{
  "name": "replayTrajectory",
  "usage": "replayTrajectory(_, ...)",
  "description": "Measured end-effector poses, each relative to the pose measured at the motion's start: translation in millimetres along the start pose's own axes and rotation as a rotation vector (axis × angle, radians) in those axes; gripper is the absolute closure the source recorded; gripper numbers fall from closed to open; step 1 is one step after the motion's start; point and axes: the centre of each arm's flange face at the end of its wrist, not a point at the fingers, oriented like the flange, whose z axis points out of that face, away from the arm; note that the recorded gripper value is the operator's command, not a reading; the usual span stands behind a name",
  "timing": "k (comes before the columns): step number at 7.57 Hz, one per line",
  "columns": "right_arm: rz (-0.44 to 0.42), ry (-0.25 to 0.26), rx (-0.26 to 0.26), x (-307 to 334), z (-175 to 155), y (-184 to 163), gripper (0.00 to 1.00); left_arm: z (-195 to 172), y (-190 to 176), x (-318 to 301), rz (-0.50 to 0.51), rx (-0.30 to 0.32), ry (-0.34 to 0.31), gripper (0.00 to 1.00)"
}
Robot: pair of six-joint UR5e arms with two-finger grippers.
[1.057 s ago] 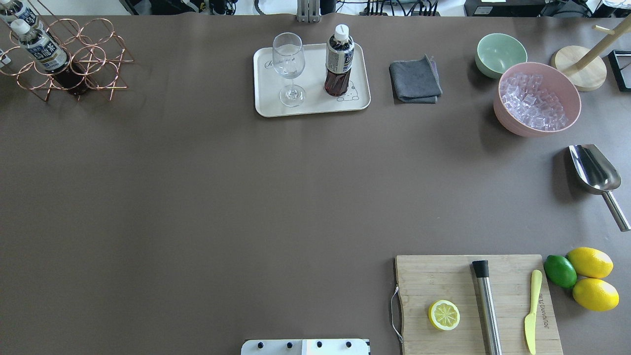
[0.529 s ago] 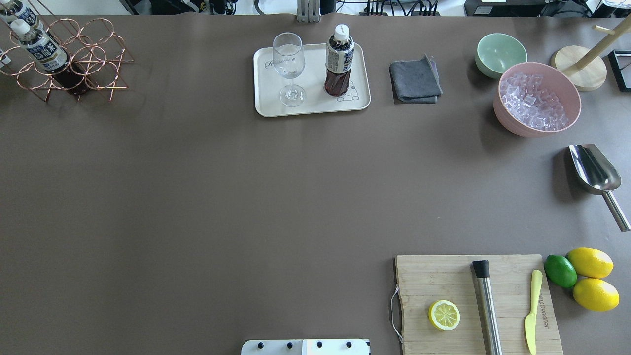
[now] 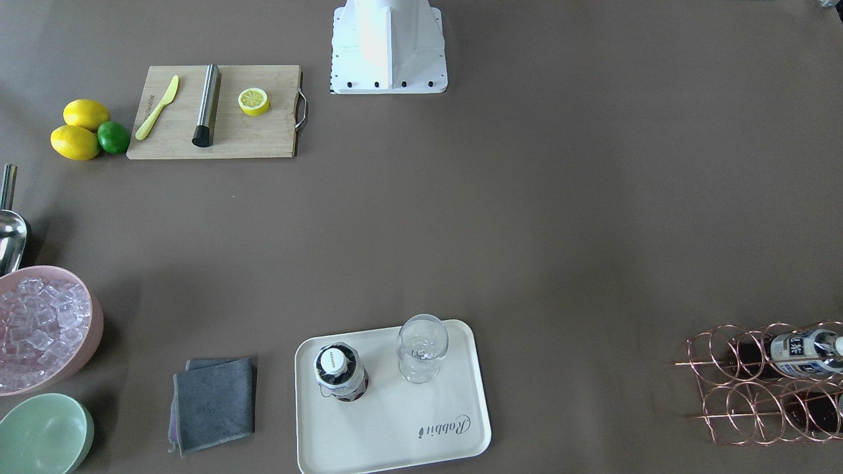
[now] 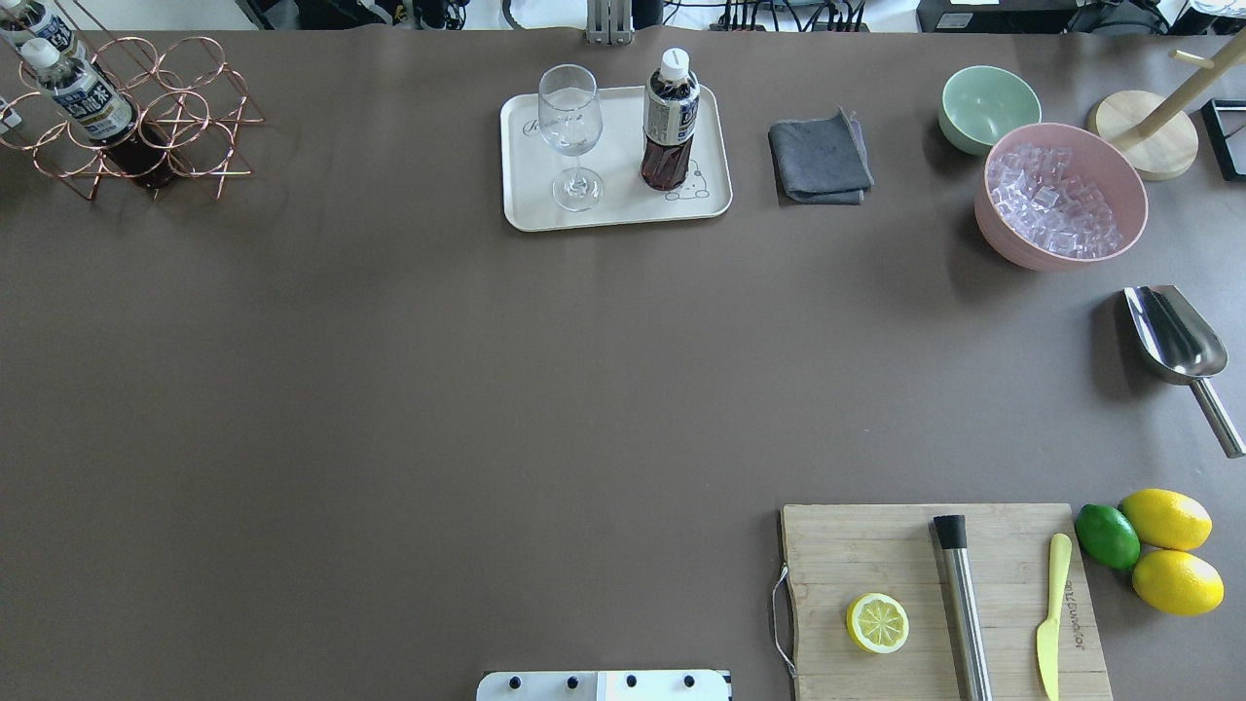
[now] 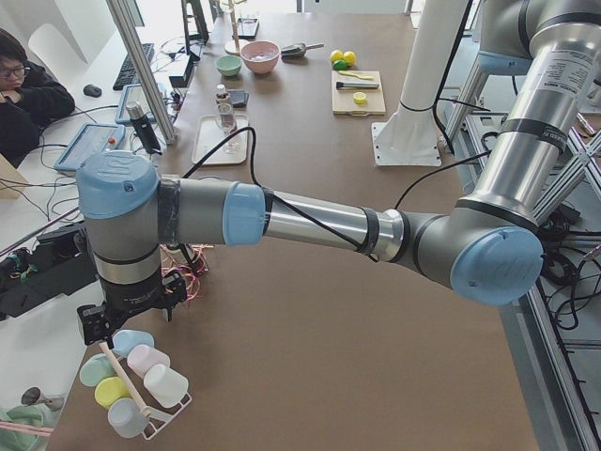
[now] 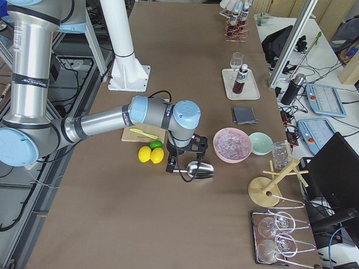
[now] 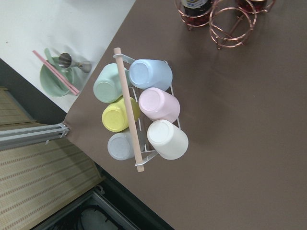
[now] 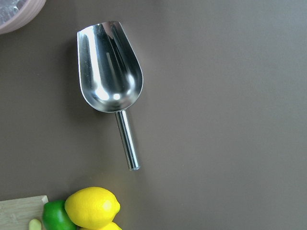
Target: Take tea from basket to plate
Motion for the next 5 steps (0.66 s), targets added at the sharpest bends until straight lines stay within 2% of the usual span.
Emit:
replayTrajectory(2,0.0,0.0,-0.001,0,0,0,0.0,14,16,4,-0.158,0.028,-0.086,0.02)
replayTrajectory(3,0.0,0.0,-0.001,0,0,0,0.0,26,22,7,-0.282,0.033,-0.086,0.02)
replayTrajectory(5,-0.003,0.001,-0.001,0,0,0,0.0,42,-13,25,-0.571,0.055,-0.068,0.02)
